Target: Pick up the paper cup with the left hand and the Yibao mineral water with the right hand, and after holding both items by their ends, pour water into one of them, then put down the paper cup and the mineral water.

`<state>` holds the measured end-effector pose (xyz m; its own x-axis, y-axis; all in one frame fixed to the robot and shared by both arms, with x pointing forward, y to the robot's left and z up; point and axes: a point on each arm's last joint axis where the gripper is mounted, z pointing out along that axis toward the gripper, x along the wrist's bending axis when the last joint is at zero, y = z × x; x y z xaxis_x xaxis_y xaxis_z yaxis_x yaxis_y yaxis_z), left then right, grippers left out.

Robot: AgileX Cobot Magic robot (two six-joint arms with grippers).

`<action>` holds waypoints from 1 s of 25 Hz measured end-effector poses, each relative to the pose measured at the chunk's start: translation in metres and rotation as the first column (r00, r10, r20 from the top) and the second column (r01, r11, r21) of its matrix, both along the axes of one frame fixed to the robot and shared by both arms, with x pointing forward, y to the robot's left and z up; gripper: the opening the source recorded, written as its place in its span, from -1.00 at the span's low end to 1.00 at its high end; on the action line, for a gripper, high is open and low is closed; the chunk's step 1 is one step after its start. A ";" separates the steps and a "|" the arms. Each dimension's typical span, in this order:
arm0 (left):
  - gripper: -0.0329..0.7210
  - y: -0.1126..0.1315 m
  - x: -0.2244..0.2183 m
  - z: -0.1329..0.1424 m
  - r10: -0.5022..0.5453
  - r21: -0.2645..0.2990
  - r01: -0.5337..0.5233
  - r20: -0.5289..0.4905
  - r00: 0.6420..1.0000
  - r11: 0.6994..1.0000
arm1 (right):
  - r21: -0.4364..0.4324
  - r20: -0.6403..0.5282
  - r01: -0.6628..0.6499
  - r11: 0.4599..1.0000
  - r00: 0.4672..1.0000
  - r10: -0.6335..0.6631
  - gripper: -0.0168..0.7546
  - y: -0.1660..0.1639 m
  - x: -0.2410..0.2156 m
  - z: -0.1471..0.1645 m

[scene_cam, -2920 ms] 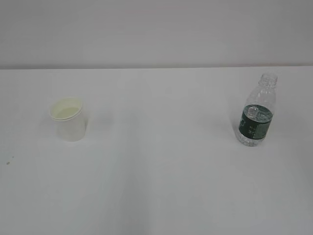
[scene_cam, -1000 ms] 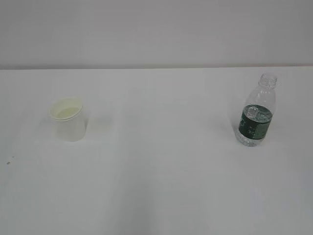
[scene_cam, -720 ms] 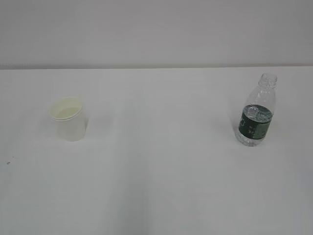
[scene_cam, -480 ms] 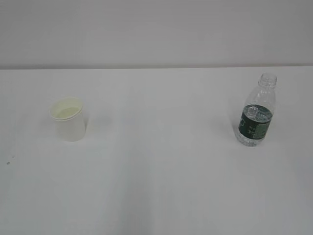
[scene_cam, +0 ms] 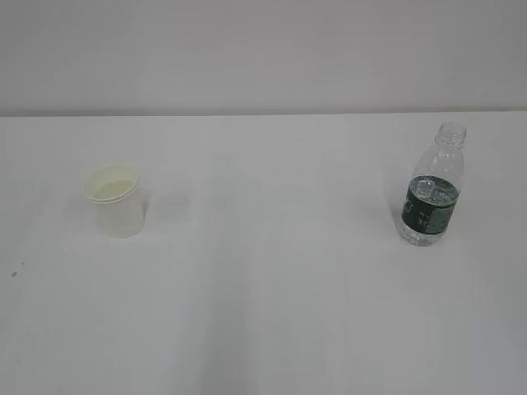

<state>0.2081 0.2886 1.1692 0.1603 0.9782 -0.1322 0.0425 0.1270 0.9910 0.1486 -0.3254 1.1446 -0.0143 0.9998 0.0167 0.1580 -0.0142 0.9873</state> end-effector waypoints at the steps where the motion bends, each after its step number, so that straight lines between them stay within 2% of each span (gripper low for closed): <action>1: -0.19 0.000 0.000 -0.002 0.004 0.004 -0.004 -0.001 1.000 1.000 | 0.000 0.002 -0.003 1.000 1.000 0.003 0.57 0.001 0.002 -0.001; 9: -0.19 0.001 -0.004 -0.026 0.008 0.007 -0.008 -0.002 1.000 1.000 | 0.004 0.023 -0.021 1.000 1.000 0.021 0.57 0.004 0.012 -0.004; 25: -0.20 0.001 0.003 -0.041 0.007 0.006 -0.007 -0.041 0.999 1.000 | -0.013 -0.118 -0.034 0.999 0.992 0.032 0.57 0.010 0.046 -0.039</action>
